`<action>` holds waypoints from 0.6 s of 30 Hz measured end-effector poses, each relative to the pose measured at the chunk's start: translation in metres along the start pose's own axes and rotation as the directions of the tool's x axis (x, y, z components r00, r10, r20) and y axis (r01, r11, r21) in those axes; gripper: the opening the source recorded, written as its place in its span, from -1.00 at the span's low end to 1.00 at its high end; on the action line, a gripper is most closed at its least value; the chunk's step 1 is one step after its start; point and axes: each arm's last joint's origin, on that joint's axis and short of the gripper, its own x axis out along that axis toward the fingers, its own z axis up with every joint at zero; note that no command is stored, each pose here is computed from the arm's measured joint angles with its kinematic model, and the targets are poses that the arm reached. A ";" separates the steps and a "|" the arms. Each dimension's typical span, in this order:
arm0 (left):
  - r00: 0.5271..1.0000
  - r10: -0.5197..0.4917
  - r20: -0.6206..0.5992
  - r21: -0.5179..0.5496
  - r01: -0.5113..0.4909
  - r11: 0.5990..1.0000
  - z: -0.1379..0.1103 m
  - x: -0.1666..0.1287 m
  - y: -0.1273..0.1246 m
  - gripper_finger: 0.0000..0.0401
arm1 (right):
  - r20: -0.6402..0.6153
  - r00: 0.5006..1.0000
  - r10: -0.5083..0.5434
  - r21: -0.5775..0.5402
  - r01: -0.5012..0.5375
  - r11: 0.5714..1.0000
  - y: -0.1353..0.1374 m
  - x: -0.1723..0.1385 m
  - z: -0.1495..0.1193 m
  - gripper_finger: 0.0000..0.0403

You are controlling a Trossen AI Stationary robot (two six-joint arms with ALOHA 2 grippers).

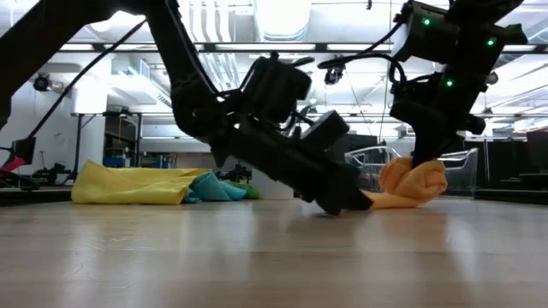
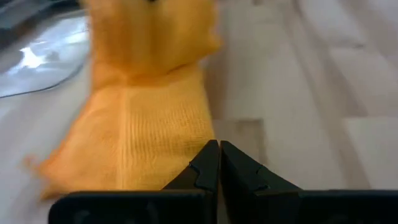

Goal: Roll microfiber towels into tight, uniform cylinder then place into a basket
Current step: Roll the orange microfiber cloth

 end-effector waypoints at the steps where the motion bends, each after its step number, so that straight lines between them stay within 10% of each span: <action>1: 1.000 -0.030 0.006 -0.003 0.030 1.000 0.001 0.002 -0.004 -1.00 | -0.004 1.000 -0.002 -0.005 0.002 1.000 0.000 0.000 0.000 -0.94; 10: 0.997 0.072 0.019 0.272 -0.074 0.959 0.056 -0.025 -0.009 -1.00 | -0.009 1.000 -0.009 -0.027 0.008 1.000 0.000 0.000 0.000 -0.94; 18: 0.981 0.173 -0.091 0.278 -0.142 0.950 0.032 -0.004 0.054 -1.00 | -0.026 1.000 0.007 -0.025 -0.007 1.000 0.000 0.000 -0.001 -0.94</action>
